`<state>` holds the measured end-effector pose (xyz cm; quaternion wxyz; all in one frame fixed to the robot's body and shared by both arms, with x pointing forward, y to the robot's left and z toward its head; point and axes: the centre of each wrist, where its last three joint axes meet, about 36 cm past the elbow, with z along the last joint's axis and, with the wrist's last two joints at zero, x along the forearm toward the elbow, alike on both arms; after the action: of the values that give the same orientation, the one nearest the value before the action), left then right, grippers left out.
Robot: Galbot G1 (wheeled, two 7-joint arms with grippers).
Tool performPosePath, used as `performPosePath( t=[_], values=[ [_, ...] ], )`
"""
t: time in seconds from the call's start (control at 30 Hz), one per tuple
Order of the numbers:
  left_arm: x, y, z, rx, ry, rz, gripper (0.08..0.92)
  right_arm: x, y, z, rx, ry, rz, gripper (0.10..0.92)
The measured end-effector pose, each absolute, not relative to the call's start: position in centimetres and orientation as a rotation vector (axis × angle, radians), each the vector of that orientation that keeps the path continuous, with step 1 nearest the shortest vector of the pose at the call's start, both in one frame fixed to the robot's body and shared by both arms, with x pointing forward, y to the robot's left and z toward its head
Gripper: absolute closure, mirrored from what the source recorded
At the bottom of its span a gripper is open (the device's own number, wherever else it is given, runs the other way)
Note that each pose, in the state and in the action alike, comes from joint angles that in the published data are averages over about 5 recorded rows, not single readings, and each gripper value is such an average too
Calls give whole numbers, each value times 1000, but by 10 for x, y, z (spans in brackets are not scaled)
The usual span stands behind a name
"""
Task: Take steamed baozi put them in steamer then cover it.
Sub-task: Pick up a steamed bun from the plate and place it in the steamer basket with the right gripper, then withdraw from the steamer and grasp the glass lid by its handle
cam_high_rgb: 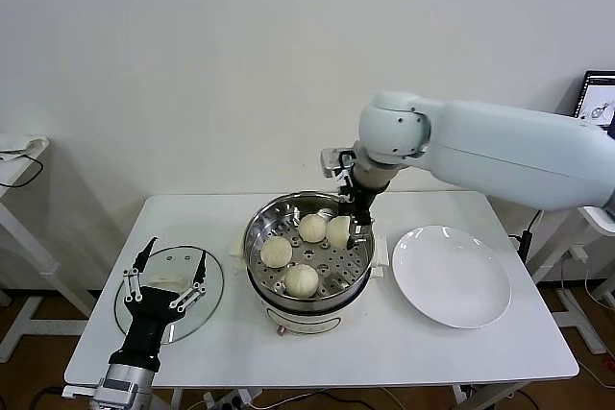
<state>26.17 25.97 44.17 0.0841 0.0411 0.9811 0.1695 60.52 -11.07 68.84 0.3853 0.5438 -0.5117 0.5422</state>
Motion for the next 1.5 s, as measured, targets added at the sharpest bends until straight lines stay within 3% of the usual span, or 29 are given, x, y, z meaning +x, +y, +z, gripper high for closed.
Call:
performPosePath(
  t=[0.67,0.9,1.03,1.5],
  values=[
    [262,260,439,122,2940,503,177,620,-102,617,1350,-1248,1373,318],
    [262,260,439,122,2940,502,177,623,-103,608,1341,-1254,1370,251],
    [263,260,438,123,2942,502,177,623,-106,612,1347,-1276,1366,204],
    [265,258,434,126,2950,490,177,627,-167,680,1410,-1490,1225,200]
  ],
)
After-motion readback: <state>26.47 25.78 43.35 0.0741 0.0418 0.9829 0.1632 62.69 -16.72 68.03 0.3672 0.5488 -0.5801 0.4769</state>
